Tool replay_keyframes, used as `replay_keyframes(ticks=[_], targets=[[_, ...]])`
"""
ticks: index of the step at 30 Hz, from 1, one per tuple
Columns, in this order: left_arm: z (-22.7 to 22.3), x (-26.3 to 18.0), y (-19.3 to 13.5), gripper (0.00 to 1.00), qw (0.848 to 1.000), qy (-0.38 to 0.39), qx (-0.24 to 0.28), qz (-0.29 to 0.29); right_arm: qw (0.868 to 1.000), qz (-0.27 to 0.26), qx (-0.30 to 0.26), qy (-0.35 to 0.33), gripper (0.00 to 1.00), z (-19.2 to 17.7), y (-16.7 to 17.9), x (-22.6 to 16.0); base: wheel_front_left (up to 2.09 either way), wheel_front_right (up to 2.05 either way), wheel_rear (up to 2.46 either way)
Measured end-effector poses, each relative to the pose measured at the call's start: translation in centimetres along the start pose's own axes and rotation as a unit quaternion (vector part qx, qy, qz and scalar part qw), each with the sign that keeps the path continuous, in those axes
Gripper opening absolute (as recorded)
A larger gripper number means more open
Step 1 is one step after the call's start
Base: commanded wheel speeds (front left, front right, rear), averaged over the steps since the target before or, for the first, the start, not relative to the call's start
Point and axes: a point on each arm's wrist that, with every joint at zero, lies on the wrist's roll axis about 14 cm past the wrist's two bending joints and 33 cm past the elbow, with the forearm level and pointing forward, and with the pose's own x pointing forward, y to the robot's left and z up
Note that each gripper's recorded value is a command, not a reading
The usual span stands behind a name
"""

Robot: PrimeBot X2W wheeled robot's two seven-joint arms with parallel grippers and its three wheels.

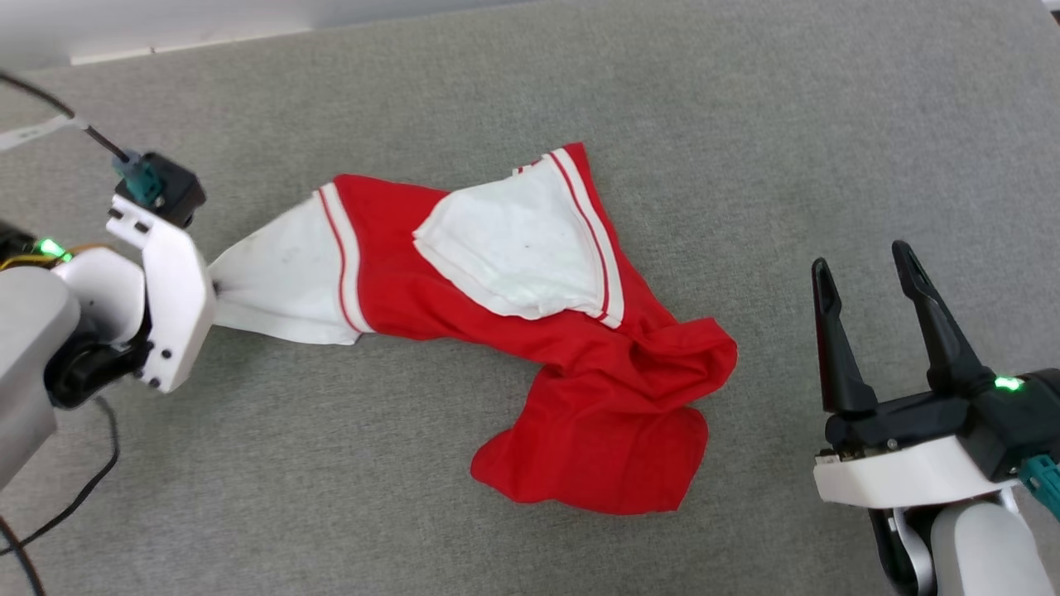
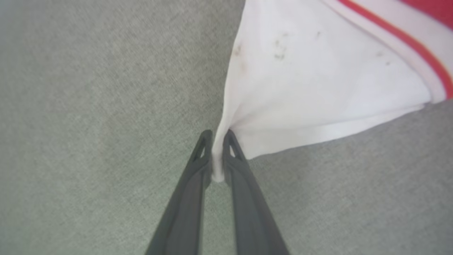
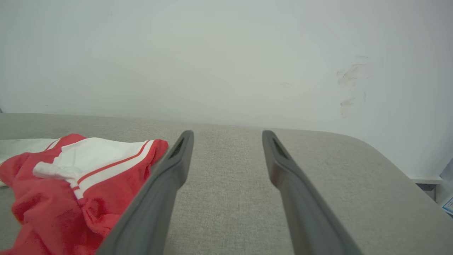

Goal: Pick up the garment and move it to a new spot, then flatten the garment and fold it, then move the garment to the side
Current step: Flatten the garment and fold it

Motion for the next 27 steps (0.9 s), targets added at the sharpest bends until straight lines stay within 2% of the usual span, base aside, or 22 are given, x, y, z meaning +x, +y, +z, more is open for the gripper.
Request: replay_keyframes(ticks=[3,6,11,15,20,23,25,27], targets=[[3.5,-1.6,0.1,1.0,0.994,-0.104,0.005,0.021,0.999,0.008,-0.014,-0.028,1.0,1.8,0.4,0.8,0.0,0.0,0.0],[6.4,-3.9,0.4,1.0,0.977,-0.209,0.008,0.051,0.997,0.02,-0.035,-0.07,1.0,4.5,0.9,2.0,0.0,0.0,0.0],[8.6,-8.1,0.7,1.0,0.929,-0.352,0.005,0.118,0.986,0.047,-0.067,-0.145,1.0,9.4,2.8,4.3,0.0,0.0,0.0],[8.0,-10.9,0.9,1.0,0.891,-0.419,-0.02,0.172,0.975,0.094,-0.092,-0.181,1.0,12.0,5.0,5.6,0.0,0.0,0.0],[6.9,-14.0,1.1,1.0,0.855,-0.456,-0.067,0.238,0.964,0.165,-0.132,-0.163,1.0,11.1,7.3,7.0,0.0,0.0,0.0],[6.6,-16.4,1.0,1.0,0.824,-0.487,-0.086,0.275,0.961,0.21,-0.148,-0.105,1.0,8.8,8.6,7.9,0.0,0.0,0.0],[5.4,-17.1,0.8,1.0,0.813,-0.491,-0.099,0.298,0.958,0.235,-0.148,-0.077,1.0,8.8,9.6,8.7,0.0,0.0,0.0],[4.2,-17.7,0.5,1.0,0.802,-0.495,-0.109,0.316,0.949,0.268,-0.166,-0.031,1.0,7.9,10.7,9.1,0.0,0.0,0.0]])
